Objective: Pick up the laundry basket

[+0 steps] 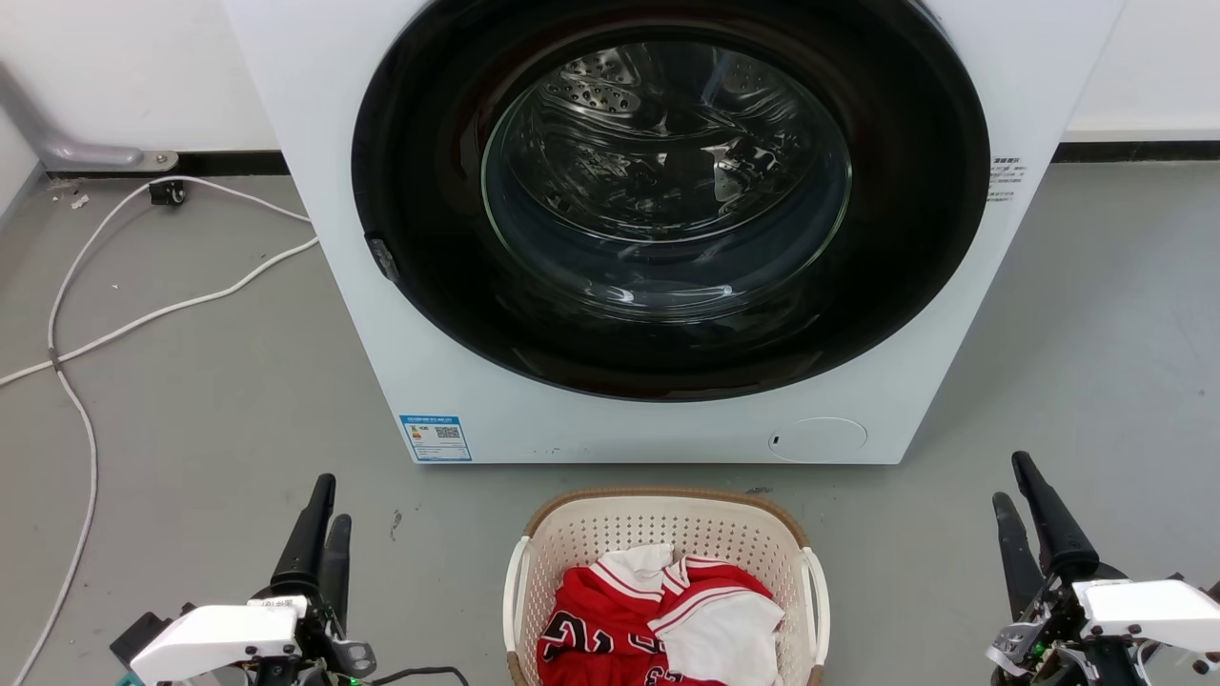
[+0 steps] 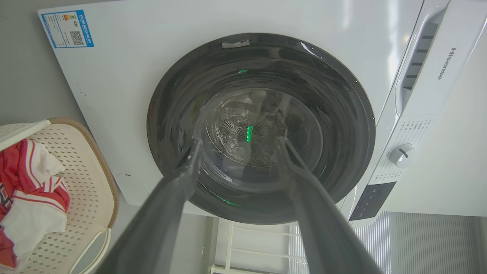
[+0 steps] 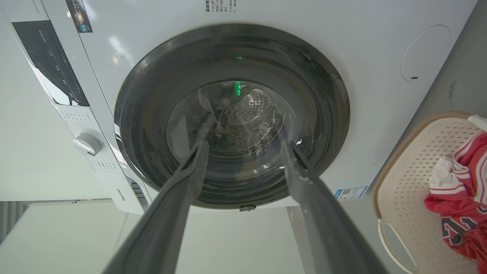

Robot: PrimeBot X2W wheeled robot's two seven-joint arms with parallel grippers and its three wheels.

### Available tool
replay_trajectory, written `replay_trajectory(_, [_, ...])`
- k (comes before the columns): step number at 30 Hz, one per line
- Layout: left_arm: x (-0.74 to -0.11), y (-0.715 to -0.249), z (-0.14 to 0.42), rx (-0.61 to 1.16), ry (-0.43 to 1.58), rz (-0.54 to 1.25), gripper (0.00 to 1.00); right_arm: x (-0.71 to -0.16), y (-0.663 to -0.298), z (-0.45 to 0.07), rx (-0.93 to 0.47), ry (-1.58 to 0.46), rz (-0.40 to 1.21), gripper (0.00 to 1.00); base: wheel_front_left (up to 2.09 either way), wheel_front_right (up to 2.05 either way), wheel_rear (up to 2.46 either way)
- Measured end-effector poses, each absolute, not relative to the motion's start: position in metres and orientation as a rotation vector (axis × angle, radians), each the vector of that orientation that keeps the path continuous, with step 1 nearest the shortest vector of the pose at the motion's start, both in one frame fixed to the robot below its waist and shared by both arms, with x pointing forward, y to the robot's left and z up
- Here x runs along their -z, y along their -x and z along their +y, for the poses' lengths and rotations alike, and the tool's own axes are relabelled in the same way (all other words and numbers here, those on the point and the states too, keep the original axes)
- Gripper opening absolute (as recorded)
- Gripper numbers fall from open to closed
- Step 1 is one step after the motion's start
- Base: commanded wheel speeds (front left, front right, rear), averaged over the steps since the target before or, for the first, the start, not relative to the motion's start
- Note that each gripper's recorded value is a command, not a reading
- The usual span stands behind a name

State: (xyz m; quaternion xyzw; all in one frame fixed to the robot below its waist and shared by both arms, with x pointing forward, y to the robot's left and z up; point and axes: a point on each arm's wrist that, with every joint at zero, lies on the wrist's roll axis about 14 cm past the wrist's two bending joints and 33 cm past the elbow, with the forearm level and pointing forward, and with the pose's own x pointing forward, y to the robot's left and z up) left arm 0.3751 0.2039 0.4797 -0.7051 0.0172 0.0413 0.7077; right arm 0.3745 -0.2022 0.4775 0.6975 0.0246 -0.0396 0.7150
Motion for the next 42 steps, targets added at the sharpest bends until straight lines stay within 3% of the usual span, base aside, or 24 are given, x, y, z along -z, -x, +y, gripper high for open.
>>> replay_trajectory(42, [-0.516,-0.377,0.195,-0.068,0.762,-0.034,1.00,-0.520,-0.377,-0.184,-0.031,-0.656,-0.049,1.00,0.00,0.00,0.00])
